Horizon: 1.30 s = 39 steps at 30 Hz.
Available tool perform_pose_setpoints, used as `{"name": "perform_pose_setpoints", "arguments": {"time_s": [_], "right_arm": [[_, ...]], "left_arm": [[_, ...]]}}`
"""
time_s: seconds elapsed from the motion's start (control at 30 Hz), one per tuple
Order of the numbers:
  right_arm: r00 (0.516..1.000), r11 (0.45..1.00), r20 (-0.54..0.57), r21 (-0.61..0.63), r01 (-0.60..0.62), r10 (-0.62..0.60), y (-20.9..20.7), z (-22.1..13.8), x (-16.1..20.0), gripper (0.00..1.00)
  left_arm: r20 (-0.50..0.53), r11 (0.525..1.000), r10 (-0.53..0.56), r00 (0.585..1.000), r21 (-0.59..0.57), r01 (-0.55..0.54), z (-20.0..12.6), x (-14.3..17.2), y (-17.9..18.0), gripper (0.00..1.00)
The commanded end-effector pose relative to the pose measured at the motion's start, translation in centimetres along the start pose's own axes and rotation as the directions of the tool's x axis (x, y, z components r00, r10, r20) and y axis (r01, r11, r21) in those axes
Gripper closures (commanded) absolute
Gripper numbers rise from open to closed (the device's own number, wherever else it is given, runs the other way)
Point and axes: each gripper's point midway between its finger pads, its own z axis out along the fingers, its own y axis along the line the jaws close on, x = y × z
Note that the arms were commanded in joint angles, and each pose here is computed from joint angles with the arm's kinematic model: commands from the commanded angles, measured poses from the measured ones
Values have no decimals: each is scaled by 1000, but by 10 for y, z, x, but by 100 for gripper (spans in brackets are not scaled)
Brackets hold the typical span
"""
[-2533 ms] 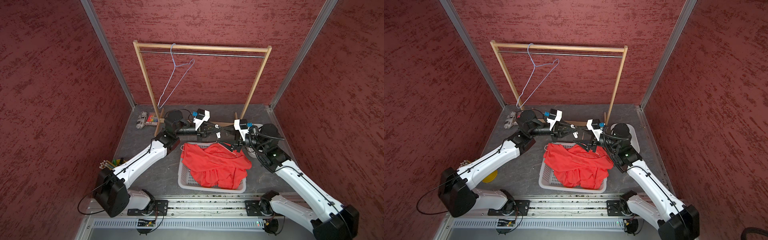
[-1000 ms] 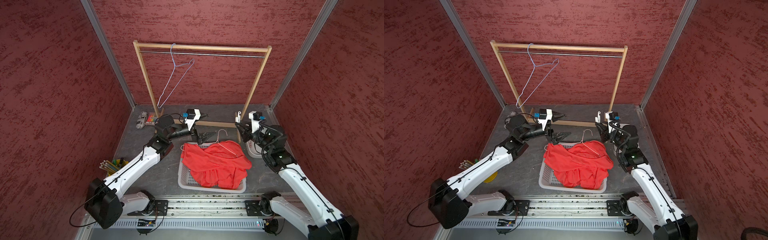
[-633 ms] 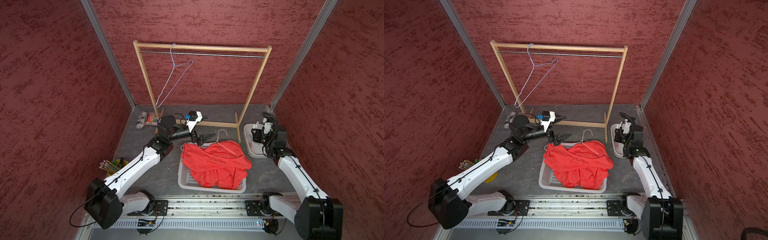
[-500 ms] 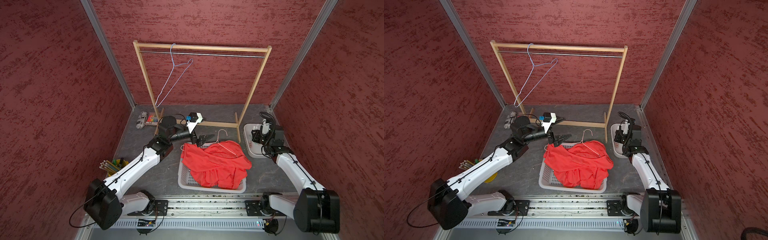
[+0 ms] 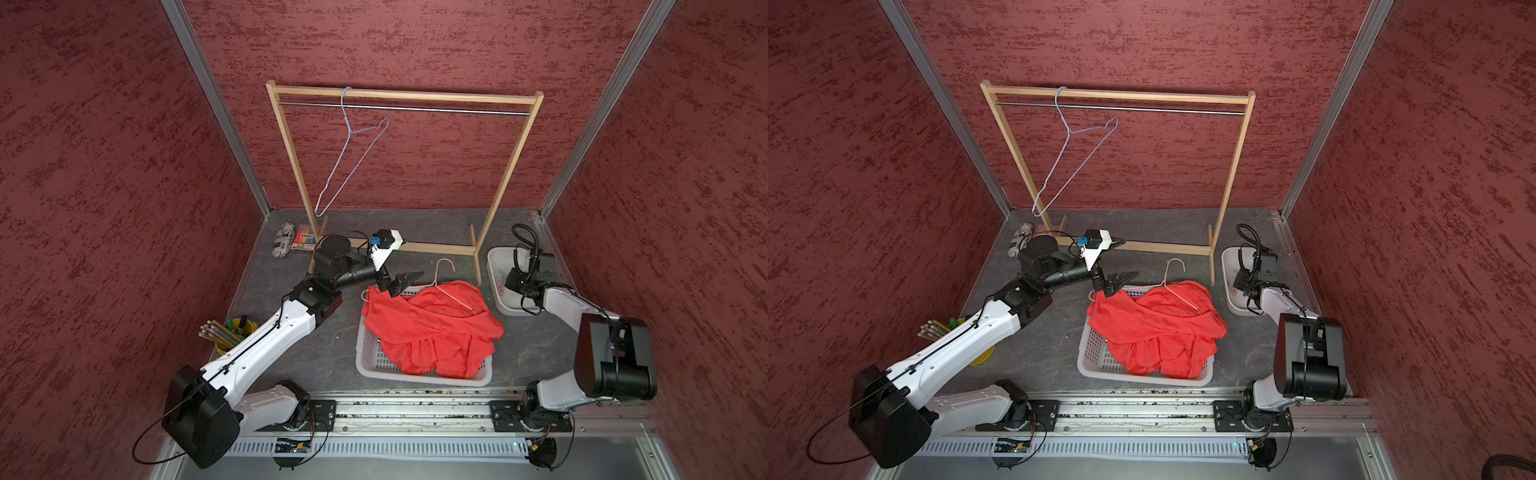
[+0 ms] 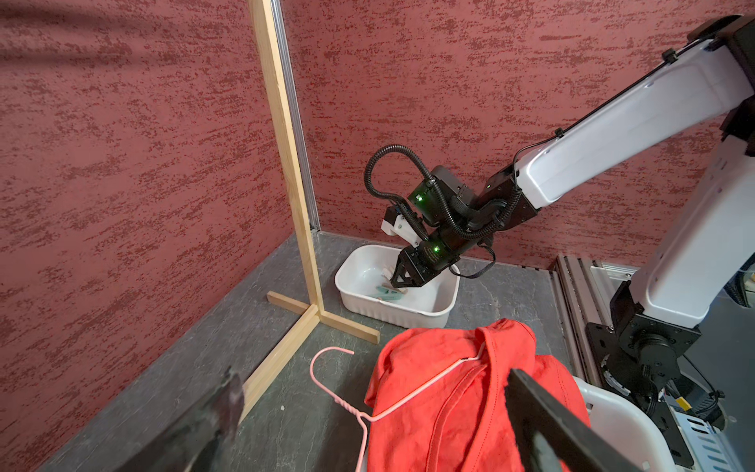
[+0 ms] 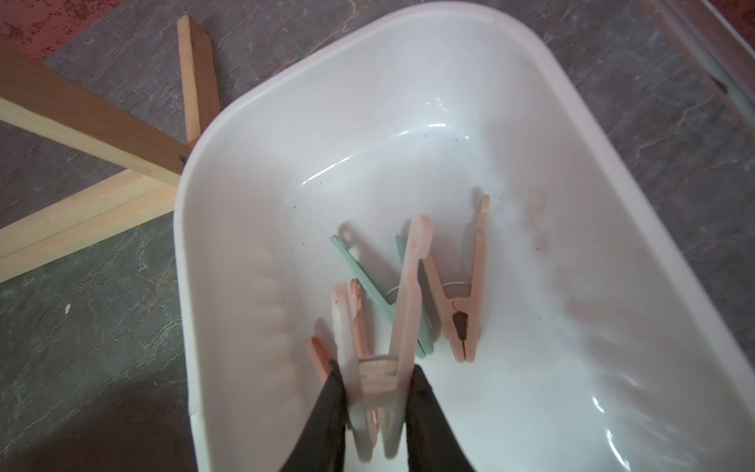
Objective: Remove the clothespins securing tank tops to the hanger
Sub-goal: Place the clothespin in the storage box, then pick up the hanger from the basket.
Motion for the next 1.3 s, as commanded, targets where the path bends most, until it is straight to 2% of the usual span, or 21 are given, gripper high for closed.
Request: {"name": "perform_pose_setpoints", "arguments": {"time_s": [0.0, 0.07, 0.23, 0.27, 0.33, 0.37, 0.47, 0.6, 0.67, 0.73, 0.9, 1.03, 1.27], "right_arm": [[999, 999, 51, 40, 16, -18, -4, -3, -19, 61], [998, 998, 58, 53, 17, -20, -6, -6, -20, 49], [992, 999, 124, 38, 21, -26, 0, -32, -38, 45], [989, 1000, 143, -6, 30, -28, 10, -41, -44, 45], [979, 980, 196, -175, 89, -54, 43, -67, -54, 45], [971, 946, 225, -292, 144, -78, 67, -85, -57, 44], [946, 820, 292, -500, 278, -143, 120, -133, -51, 38], [911, 698, 282, -586, 412, -301, 172, -162, -21, 38], [873, 638, 279, -600, 483, -400, 199, -171, 0, 37], [879, 608, 260, -643, 466, -400, 208, -175, 7, 38], [865, 564, 219, -681, 467, -452, 217, -170, 29, 39], [852, 544, 123, -721, 429, -508, 227, -154, 57, 41], [883, 629, 31, -690, 358, -468, 226, -125, 65, 43]], "left_arm": [[-11, 1000, 10, 1000, -22, -10, -4, 4, 3, 0], [-11, 1000, 6, 1000, -21, -6, -3, 4, 4, 0], [-16, 1000, -2, 1000, -17, 2, 0, 4, 5, 0], [-16, 1000, -3, 1000, -17, 3, 0, 4, 5, 0], [-13, 1000, -9, 1000, -11, 9, -1, 3, 5, 0], [-11, 1000, -21, 1000, 1, 21, -2, 2, 5, 0], [-9, 993, -100, 995, 54, 101, -9, 2, 8, 0], [-11, 975, -218, 976, 49, 218, -11, 0, 29, 0], [-9, 974, -223, 975, 44, 223, -8, -2, 33, 0], [-5, 975, -217, 976, 48, 217, -7, -4, 33, 0], [-3, 980, -198, 980, 23, 198, -15, -6, 30, 0], [-22, 980, -197, 980, -18, 197, -23, 0, 30, 0], [-30, 977, -206, 978, -57, 204, -30, 8, 30, 0]]}}
